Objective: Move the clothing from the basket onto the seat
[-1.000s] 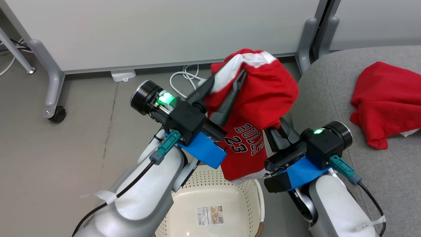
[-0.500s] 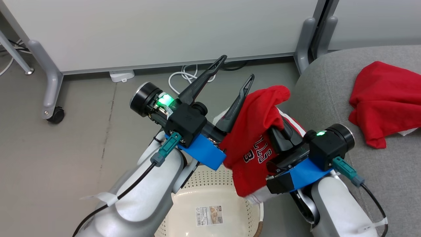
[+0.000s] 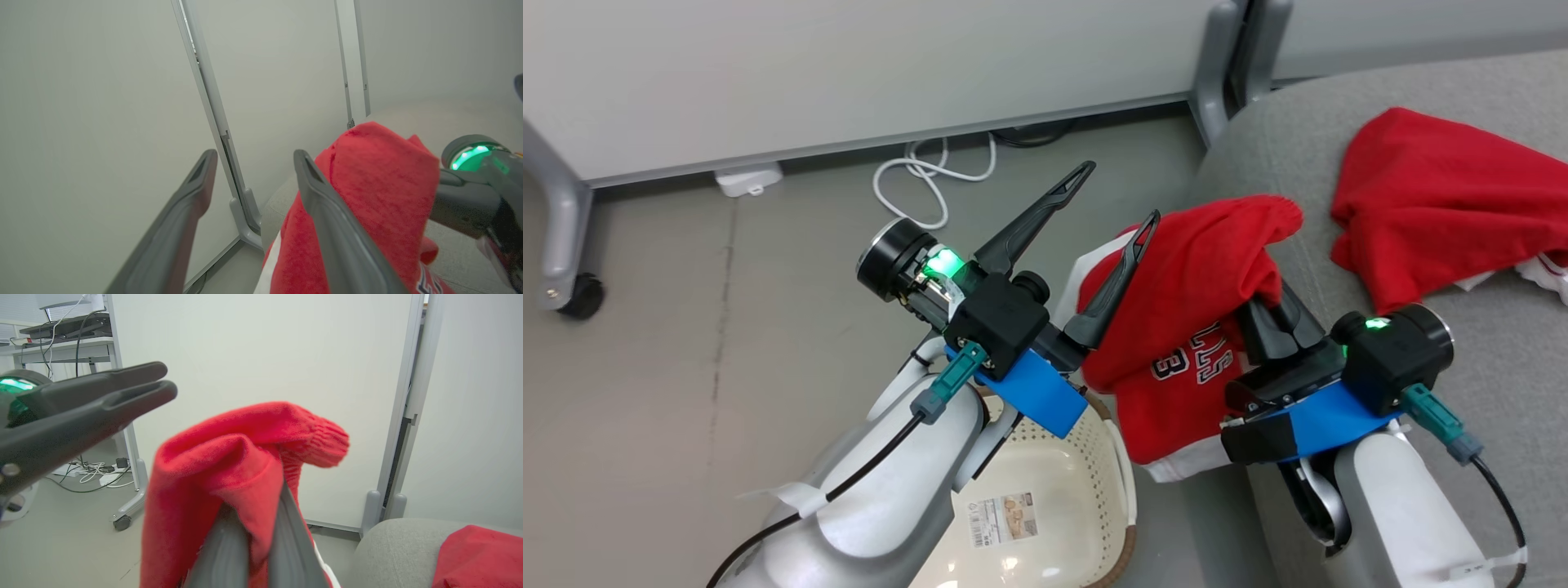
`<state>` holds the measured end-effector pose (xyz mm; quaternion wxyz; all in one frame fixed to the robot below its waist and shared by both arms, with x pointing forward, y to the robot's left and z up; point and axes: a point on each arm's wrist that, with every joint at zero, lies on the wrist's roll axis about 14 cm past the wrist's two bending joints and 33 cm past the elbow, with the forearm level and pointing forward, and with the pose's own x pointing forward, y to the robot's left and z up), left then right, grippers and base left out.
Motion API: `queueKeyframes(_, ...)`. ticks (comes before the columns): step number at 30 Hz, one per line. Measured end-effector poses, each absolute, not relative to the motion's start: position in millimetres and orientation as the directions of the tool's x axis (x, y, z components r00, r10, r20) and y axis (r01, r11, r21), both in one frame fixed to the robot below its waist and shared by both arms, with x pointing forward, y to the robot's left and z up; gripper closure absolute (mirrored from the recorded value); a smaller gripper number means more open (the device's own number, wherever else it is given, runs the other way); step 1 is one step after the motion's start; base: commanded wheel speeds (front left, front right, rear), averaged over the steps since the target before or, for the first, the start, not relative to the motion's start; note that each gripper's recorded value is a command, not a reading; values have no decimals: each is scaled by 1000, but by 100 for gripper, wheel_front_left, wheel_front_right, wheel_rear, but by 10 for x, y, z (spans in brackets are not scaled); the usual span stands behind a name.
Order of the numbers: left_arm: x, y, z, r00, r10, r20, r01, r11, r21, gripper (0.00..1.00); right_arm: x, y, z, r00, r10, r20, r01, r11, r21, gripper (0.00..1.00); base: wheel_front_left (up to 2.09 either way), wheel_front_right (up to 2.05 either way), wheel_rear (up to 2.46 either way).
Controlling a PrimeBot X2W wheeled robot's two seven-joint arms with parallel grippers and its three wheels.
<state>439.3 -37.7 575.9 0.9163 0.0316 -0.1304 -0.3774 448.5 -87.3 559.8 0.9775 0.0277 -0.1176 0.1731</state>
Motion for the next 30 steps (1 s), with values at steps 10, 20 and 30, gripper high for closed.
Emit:
queueKeyframes(10, 4406, -799, 5496, 596, -784, 177, 778, 618, 118, 0, 4509, -1514, 5529, 960, 167, 226, -174, 985, 8, 100, 0, 0, 0)
queueKeyframes(20, 4347, -1183, 5334, 502, -850, 160, 849, 520, 94, 0, 4336, -2172, 5506, 976, -11, 216, 15, 1000, -16, 100, 0, 0, 0)
queueKeyframes(30, 4255, -1472, 5321, 425, -890, 167, 891, 443, 93, 0, 4056, -2718, 5568, 960, -168, 224, 181, 983, -38, 100, 0, 0, 0)
